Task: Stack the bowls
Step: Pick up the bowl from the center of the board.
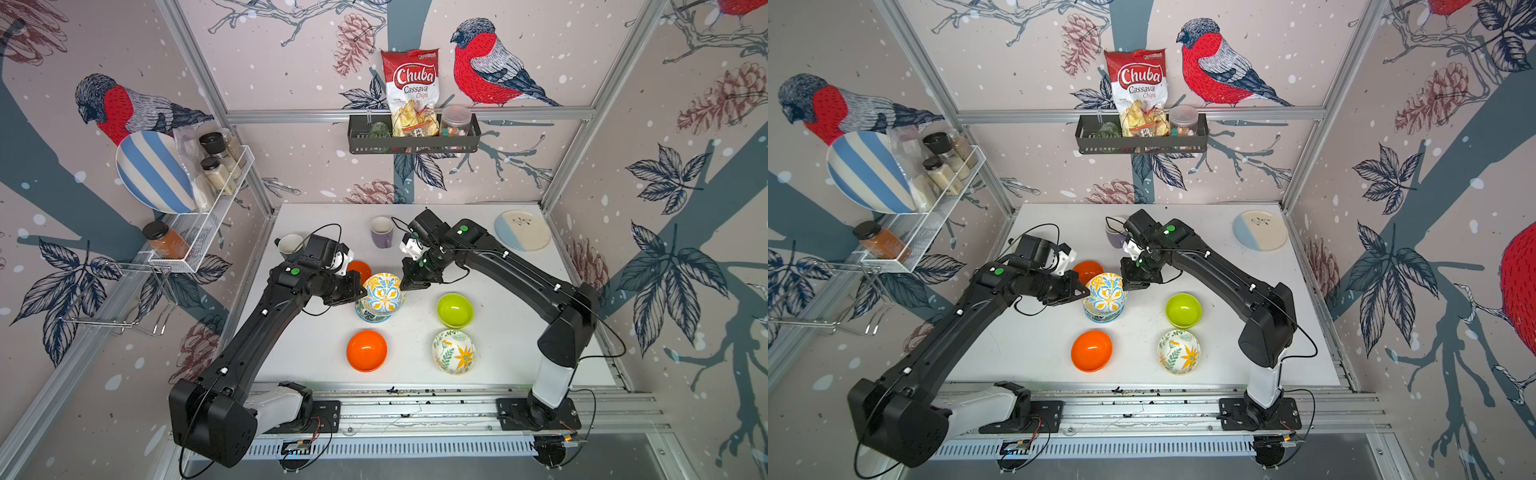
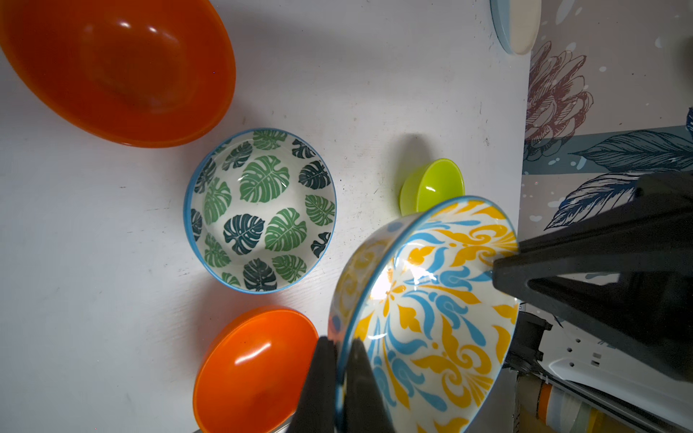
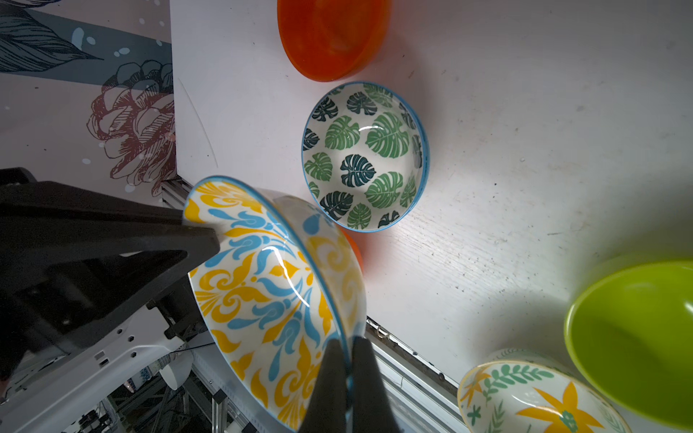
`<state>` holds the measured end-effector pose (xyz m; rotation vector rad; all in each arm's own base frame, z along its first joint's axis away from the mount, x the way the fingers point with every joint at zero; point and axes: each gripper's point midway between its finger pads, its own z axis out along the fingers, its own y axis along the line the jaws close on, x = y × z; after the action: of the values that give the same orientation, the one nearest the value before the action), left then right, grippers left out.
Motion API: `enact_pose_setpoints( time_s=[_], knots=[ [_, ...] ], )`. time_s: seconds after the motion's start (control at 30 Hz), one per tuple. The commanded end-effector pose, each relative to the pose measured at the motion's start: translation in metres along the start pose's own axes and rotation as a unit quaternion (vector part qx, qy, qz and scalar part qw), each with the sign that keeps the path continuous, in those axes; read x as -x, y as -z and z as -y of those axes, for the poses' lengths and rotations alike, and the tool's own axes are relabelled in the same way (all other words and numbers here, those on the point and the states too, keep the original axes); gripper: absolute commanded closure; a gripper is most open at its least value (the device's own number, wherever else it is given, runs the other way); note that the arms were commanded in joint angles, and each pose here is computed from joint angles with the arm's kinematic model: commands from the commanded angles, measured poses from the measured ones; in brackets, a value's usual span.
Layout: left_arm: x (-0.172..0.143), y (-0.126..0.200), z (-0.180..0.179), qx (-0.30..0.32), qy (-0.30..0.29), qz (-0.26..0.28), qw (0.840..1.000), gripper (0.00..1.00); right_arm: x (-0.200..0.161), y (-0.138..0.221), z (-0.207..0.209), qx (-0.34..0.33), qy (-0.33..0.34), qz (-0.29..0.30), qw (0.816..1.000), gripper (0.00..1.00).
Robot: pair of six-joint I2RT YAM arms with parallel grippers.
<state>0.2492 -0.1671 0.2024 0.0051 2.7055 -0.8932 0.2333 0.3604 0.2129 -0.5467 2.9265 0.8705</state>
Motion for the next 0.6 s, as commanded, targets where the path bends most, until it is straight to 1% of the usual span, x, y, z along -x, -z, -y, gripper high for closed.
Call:
enact_pose_setpoints(
  time_s=[0.0, 0.07, 0.1, 0.13, 0.17, 0.2, 0.23, 0.27, 0.33, 0.4, 0.43, 0.57],
  knots=[
    [-0.001, 0.002, -0.003, 0.011, -0.003, 0.004, 1.0, 1.0, -0.002, -0.001, -0.005, 0.012, 0.012, -0.006, 1.0, 1.0],
    [0.0, 0.003, -0.004, 0.015, -0.004, 0.007, 1.0, 1.0, -0.003, -0.002, -0.005, 0.011, 0.012, -0.007, 1.0, 1.0],
    [0.0, 0.005, -0.004, 0.016, -0.004, 0.009, 1.0, 1.0, -0.003, -0.002, -0.004, 0.01, 0.01, -0.007, 1.0, 0.98],
    [0.0, 0.005, -0.004, 0.018, -0.004, 0.011, 1.0, 1.0, -0.002, -0.002, -0.003, 0.01, 0.01, -0.007, 1.0, 0.83],
    [0.001, 0.006, -0.004, 0.019, -0.004, 0.013, 1.0, 1.0, -0.001, -0.002, -0.002, 0.008, 0.012, -0.005, 1.0, 0.61],
    [0.001, 0.006, -0.006, 0.023, -0.002, 0.015, 1.0, 1.0, 0.0, -0.001, 0.0, 0.003, 0.015, -0.001, 1.0, 0.45],
    [0.002, 0.007, -0.008, 0.031, 0.0, 0.018, 0.999, 1.0, 0.003, 0.001, 0.003, -0.004, 0.019, 0.004, 1.0, 0.33],
    [0.002, 0.007, -0.011, 0.038, 0.003, 0.019, 0.999, 1.0, 0.005, 0.005, 0.006, -0.01, 0.022, 0.008, 1.0, 0.28],
    [0.004, 0.005, -0.016, 0.048, 0.009, 0.022, 0.999, 1.0, 0.011, 0.017, 0.016, -0.021, 0.022, 0.018, 0.999, 0.26],
    [0.006, -0.001, -0.021, 0.055, 0.017, 0.026, 0.998, 1.0, 0.016, 0.031, 0.028, -0.024, 0.009, 0.034, 0.999, 0.25],
    [0.007, -0.004, -0.024, 0.058, 0.021, 0.028, 0.998, 1.0, 0.021, 0.041, 0.039, -0.022, -0.006, 0.05, 0.998, 0.25],
    [0.015, -0.016, -0.035, 0.07, 0.032, 0.041, 0.996, 1.0, 0.026, 0.059, 0.06, -0.004, -0.039, 0.08, 0.996, 0.25]
  ],
)
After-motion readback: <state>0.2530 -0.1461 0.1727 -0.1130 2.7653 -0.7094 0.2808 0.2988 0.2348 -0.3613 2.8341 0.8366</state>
